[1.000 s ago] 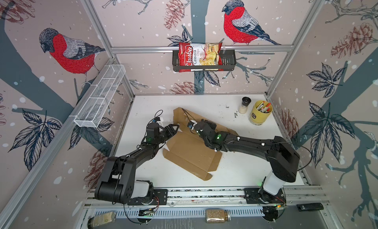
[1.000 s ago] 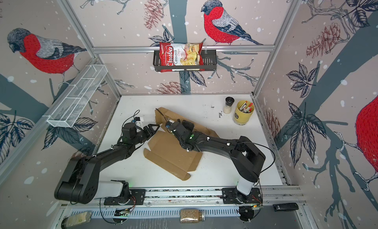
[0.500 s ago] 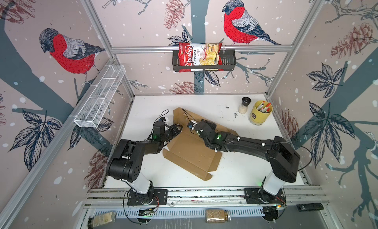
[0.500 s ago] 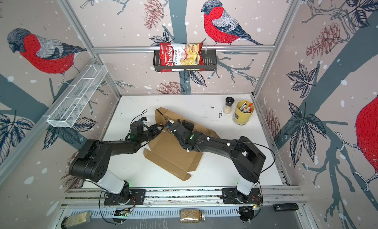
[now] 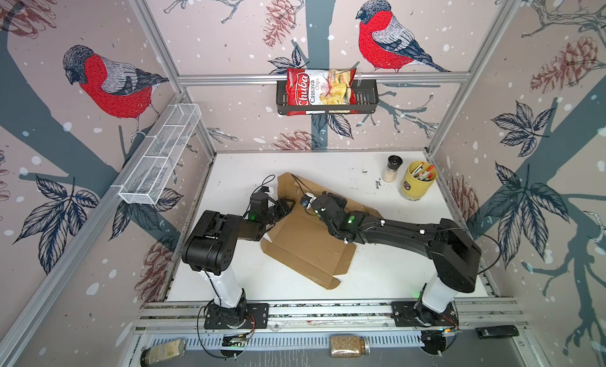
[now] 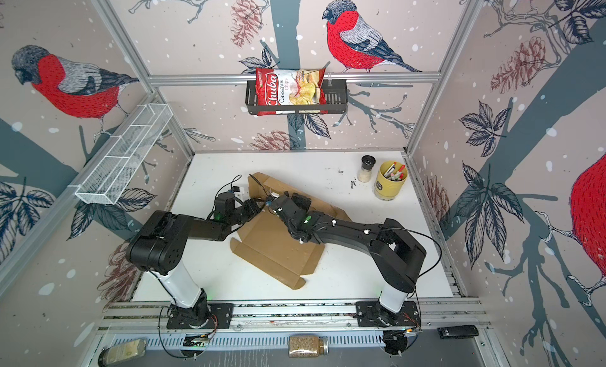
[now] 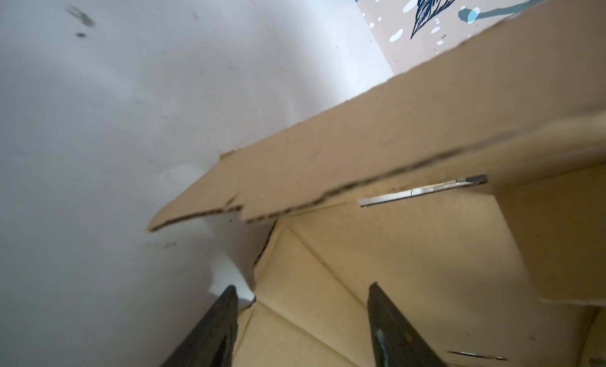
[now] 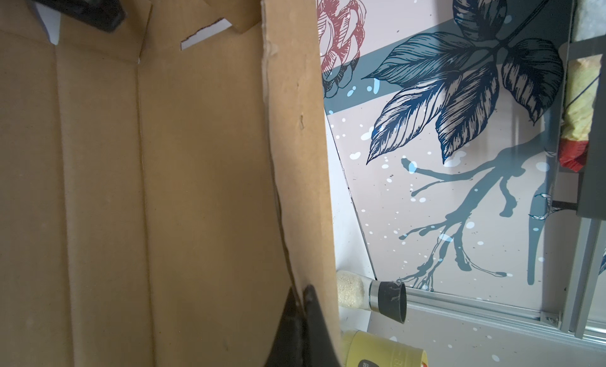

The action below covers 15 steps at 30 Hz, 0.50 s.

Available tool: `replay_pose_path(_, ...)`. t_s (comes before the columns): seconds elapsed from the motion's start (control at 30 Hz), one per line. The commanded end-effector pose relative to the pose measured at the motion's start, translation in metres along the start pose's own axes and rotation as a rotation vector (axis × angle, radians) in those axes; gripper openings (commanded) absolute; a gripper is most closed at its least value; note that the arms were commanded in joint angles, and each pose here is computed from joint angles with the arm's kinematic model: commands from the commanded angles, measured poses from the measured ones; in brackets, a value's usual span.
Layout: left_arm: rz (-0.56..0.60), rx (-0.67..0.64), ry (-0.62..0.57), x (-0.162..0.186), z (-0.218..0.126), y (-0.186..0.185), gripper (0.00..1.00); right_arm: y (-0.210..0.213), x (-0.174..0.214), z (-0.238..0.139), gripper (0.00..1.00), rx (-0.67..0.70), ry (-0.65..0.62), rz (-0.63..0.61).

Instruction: Fold the paper box

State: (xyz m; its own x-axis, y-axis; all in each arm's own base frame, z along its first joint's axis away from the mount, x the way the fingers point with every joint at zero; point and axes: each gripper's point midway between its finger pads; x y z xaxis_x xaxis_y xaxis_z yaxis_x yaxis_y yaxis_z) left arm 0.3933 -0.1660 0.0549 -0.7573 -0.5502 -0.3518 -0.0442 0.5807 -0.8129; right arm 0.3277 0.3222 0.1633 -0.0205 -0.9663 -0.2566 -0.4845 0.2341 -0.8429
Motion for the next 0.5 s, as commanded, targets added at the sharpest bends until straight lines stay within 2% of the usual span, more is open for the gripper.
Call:
replay_pose_path(0.0,0.051,0.037,0.0,-0.001,0.005,-0.012,0.57,0.028,0.007,-0.001,0.0,-0.114,0.009,-0.052)
replay_pose_path(0.13,0.06,0.075,0.007,0.002,0.005,-0.026,0.51,0.03,0.007,0.0,0.0,-0.117,0.01,-0.056)
replay_pose_path(0.47,0.084,0.047,0.054,0.013,0.013,-0.023,0.5,0.029,0.005,-0.001,0.0,-0.118,0.007,-0.057)
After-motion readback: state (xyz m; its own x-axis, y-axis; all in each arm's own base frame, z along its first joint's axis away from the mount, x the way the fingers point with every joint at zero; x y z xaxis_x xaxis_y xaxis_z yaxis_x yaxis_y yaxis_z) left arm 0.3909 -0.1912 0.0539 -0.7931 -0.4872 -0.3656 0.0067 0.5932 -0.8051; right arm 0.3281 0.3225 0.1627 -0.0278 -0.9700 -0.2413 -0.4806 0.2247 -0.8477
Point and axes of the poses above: each gripper's point midway between its finger pads, its own z axis out along the fingers, its own y axis along the line the jaws close on, x = y × z, and after that the axes turned 4 degrees about -z, right-handed
